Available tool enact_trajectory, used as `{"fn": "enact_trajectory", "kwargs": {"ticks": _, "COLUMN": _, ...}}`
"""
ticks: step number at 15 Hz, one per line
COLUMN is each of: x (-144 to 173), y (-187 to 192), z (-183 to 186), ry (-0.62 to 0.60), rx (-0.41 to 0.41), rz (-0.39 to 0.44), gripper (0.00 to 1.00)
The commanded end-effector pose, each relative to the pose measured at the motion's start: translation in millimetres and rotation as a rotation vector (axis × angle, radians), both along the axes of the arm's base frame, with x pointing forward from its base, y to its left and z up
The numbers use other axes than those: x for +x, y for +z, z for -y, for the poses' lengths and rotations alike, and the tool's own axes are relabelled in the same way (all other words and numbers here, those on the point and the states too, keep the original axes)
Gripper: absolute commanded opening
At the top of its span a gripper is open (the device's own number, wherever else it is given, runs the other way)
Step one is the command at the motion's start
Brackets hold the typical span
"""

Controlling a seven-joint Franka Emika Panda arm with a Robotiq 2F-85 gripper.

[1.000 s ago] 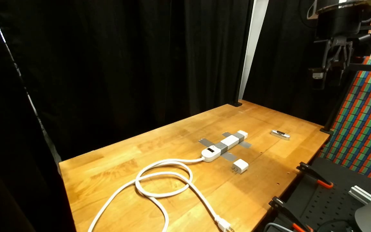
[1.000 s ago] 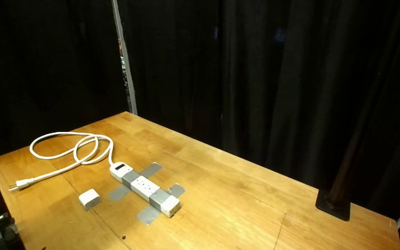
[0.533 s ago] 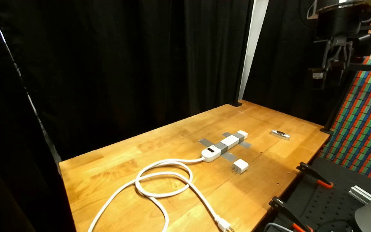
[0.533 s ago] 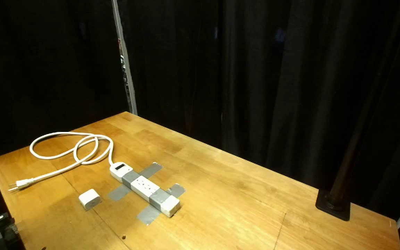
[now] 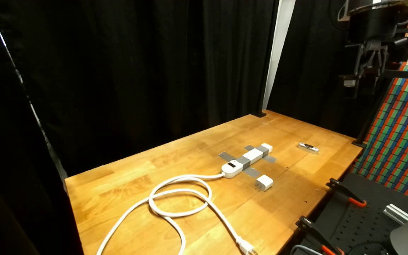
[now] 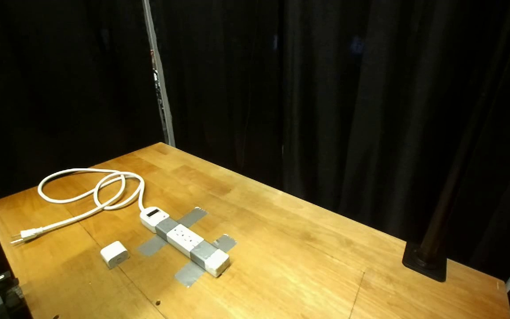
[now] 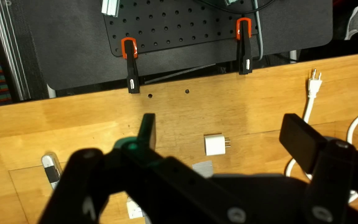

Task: Put the charger head on a slot on the extension cord

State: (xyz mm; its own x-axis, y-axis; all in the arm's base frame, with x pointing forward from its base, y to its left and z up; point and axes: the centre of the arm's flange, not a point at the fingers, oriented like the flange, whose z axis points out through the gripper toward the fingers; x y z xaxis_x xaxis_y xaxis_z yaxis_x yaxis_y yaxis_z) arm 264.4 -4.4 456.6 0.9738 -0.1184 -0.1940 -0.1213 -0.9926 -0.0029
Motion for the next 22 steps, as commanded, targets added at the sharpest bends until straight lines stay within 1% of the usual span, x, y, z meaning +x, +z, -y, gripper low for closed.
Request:
{"fn": "enact_trajectory", "kwargs": {"ticks": 1, "x": 13.9, "y": -12.1, "z": -6.9, "ry": 0.136, "rx": 0.010, "rz": -0.093, "gripper": 1.00}}
{"fn": "enact_trajectory", "kwargs": {"ticks": 3, "x": 23.4, "y": -30.2, "z": -17.4, "ry": 0.222, "rx": 0.044, "rz": -0.124, "gripper": 1.00}}
{"fn": "enact_trajectory", "kwargs": {"ticks": 8, "x": 40.0, "y": -84.7, "z": -53.8, "ry": 0.473, "rx": 0.092, "rz": -0.223, "gripper": 1.00}}
{"fn": "enact_trajectory", "kwargs": {"ticks": 12, "x": 55.7, "y": -136.9, "z": -69.5, "ry": 0.685, "rx": 0.093, "rz": -0.285, "gripper": 1.00}}
{"fn": "enact_trajectory", "kwargs": {"ticks": 17, "x": 89.2, "y": -189.7, "z": -95.0, "ry": 0.932, "rx": 0.179, "rz": -0.317, "gripper": 1.00}}
{"fn": "enact_trajectory", "kwargs": {"ticks": 22, "x": 118.1, "y": -221.0, "z": -116.4, "ry": 1.179, "rx": 0.268, "rz": -0.364, "gripper": 1.00}}
